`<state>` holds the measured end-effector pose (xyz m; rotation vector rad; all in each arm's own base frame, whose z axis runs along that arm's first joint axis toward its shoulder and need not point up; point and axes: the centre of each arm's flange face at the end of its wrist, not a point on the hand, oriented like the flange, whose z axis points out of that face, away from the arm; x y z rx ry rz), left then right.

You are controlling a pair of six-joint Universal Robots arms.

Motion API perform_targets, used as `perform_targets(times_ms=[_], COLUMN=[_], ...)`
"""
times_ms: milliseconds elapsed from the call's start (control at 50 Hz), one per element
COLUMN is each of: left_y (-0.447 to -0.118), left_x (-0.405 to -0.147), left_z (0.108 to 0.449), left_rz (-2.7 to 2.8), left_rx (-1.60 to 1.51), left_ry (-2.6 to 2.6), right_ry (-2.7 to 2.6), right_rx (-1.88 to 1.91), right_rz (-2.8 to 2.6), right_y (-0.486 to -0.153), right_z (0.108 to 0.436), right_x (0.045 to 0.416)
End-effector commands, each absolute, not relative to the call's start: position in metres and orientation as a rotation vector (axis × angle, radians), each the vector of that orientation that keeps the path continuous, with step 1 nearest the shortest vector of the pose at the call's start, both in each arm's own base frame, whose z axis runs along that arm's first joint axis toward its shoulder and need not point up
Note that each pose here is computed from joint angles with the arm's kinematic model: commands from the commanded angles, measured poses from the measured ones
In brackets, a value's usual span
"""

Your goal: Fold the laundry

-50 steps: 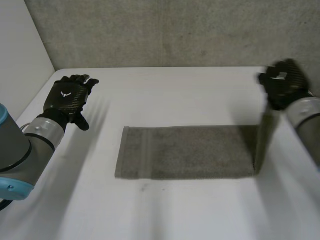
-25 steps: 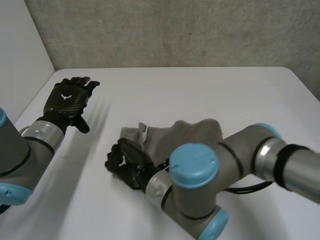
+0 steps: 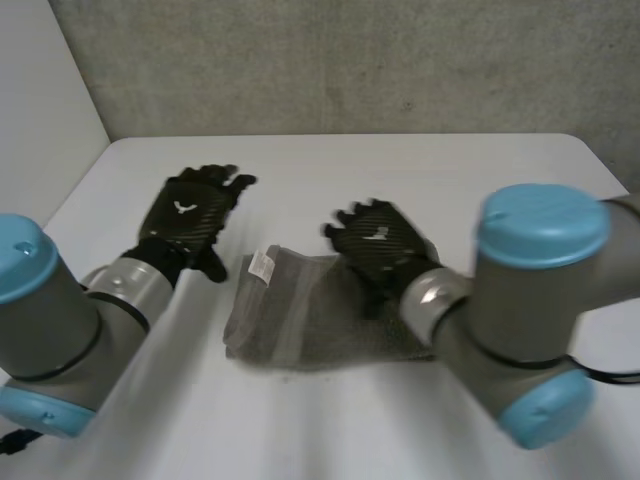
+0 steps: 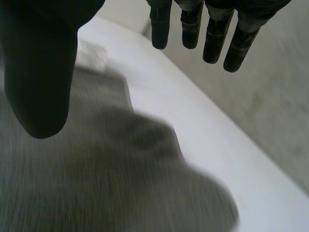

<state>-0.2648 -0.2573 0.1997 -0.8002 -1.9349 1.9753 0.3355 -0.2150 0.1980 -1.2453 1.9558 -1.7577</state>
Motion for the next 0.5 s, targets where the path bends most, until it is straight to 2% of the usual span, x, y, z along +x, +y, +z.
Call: perform_targets(times_ms=[20, 120, 240, 360, 500], left_y=[-0.237, -0.229, -0.244, -0.259, -0.253], left_x=[-0.297, -0.315, -0.321, -0.311, -0.306], left_z=[0.188, 0.177, 0.158, 0.145, 0.143], left_rz=[1.807, 1.751, 1.727, 1.718, 1.704], left_rx=[-0.758, -0.805, -0.799, -0.770, -0.792], left_ry=[-1.872, -1.854, -1.902, -1.966, -1.995], right_ry=[2.191, 2.237, 2.232, 2.233, 2.195], right_rx=[-1.135, -1.117, -1.101, -1.098, -1.091], right_rz=[-1.644, -1.586, -1.622, -1.633, -1.712], right_y=[-0.231, -0.228, -0.224, -0.231, -0.243], right_z=[0.175, 0.158, 0.141, 0.127, 0.139], right_x=[0.270, 0.253, 0.248, 0.250, 0.254])
